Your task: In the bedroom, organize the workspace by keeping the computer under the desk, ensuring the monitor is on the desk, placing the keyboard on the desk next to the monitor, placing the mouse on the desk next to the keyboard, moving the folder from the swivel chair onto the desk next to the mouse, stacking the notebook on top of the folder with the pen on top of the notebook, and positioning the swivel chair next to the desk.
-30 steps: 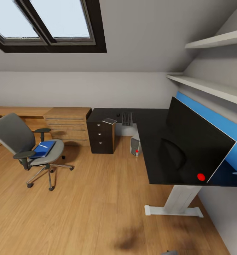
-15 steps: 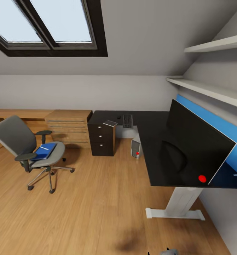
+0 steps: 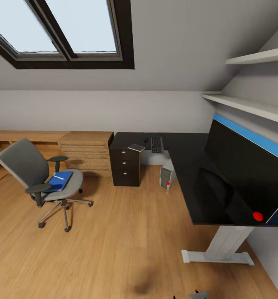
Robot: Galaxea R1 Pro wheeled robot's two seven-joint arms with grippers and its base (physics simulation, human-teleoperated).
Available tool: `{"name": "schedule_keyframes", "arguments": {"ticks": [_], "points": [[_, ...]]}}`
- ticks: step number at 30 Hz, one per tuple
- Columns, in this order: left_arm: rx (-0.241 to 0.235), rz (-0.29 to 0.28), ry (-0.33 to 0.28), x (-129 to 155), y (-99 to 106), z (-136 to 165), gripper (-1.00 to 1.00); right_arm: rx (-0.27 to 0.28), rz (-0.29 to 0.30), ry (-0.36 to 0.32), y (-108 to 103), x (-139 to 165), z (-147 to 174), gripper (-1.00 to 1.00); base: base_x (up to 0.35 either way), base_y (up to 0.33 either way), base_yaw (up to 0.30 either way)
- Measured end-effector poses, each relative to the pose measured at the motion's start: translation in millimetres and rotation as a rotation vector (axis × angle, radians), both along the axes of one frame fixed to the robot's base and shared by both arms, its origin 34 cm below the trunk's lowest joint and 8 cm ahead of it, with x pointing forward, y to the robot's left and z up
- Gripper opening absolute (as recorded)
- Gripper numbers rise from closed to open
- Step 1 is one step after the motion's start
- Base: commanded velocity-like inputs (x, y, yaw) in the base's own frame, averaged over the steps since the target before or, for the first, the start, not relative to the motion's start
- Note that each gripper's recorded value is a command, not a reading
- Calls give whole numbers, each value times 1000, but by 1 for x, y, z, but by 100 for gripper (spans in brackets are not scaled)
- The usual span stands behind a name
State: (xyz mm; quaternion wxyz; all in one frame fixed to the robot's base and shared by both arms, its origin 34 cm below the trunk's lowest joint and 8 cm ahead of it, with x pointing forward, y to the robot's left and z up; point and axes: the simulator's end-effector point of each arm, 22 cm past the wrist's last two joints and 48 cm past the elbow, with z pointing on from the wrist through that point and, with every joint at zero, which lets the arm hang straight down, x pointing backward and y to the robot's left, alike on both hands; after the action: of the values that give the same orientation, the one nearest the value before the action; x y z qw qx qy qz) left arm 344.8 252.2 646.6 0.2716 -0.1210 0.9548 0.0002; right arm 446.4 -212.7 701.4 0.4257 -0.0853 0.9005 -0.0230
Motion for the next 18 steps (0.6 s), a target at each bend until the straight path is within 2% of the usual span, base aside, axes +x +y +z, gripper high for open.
{"name": "schedule_keyframes", "arguments": {"ticks": [18], "points": [[0,-2,0,0,0,0,100,0,0,0,0,0,0,100,281,212,0]]}}
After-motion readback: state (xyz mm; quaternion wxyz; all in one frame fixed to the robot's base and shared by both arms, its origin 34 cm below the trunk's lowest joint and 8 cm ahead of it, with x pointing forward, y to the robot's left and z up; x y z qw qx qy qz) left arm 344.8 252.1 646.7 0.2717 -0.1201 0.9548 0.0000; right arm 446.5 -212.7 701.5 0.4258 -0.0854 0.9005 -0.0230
